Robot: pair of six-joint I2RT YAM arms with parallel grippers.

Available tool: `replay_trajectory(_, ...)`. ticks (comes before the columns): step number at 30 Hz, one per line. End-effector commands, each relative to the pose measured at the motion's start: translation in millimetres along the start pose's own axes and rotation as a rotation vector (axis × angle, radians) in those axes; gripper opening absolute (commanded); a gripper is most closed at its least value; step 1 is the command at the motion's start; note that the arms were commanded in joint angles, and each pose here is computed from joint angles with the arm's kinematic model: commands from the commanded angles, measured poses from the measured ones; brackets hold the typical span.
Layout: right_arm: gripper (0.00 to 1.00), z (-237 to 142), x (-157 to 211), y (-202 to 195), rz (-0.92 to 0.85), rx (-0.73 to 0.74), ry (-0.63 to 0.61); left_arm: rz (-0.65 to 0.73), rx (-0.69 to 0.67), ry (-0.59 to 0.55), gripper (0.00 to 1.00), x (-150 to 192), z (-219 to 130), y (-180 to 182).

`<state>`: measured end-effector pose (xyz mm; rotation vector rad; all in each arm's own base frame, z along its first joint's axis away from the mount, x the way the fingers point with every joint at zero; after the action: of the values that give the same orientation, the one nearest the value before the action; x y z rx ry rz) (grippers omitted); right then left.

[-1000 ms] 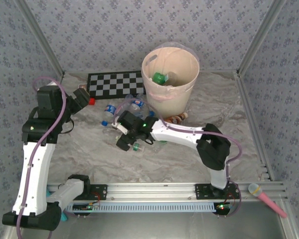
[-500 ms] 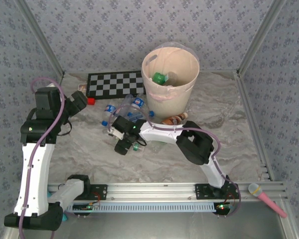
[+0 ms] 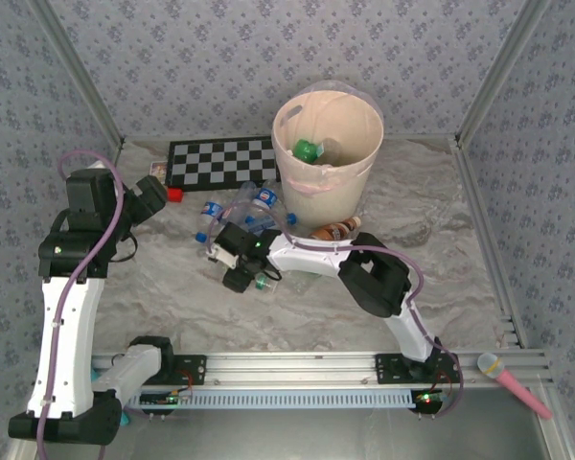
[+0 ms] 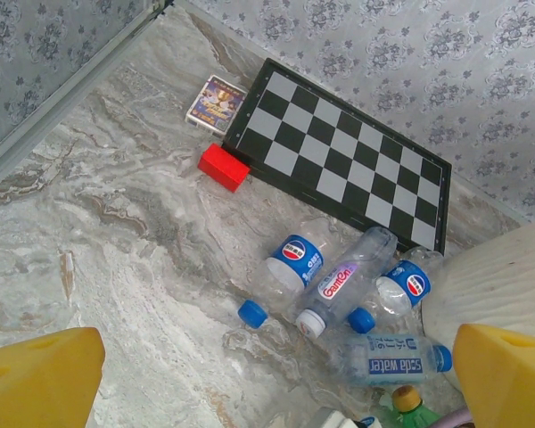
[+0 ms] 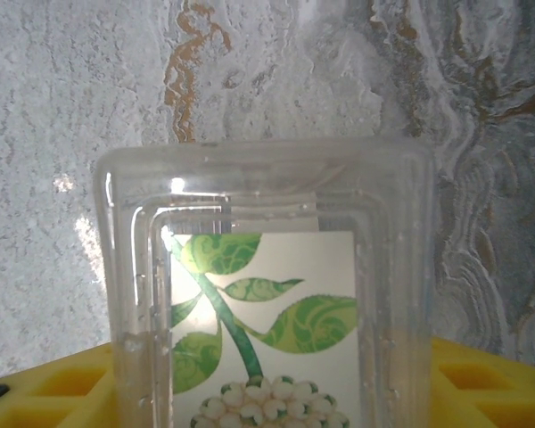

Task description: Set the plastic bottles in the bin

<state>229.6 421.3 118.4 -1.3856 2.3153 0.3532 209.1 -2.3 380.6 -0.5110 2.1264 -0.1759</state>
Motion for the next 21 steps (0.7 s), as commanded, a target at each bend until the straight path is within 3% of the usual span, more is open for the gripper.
replay_trajectory(1, 0.59, -62.4, -31.9, -8.6, 0.041, 0.035, -0.138, 0.015, 0.001, -0.026, 1.00, -4.5, -6.1, 1.2)
replay_trajectory(14, 0.55, -238.6, -80.3, -82.2, 0.233, 0.186, -0.555, 0.068, 0.063, -0.012, 1.00, -14.7, 9.6, -13.2)
replay_trajectory(21, 0.57, -324.9, -81.7, -139.6, 0.360, 0.307, -0.722, 0.119, 0.091, 0.002, 1.00, -14.9, 12.3, -17.5)
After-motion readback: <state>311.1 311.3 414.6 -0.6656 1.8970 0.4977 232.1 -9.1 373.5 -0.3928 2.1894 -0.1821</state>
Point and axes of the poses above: each hand's point on the last joint's axis, 136 mm out from that joint toward the fingers, its own z axis out along the fingers, its own y axis along the line the jaws close on, x = y × z, the point moved 7 cm from there along -z, back along the fingers, and after that the axes turned 6 degrees about z, right-handed, at the moved point
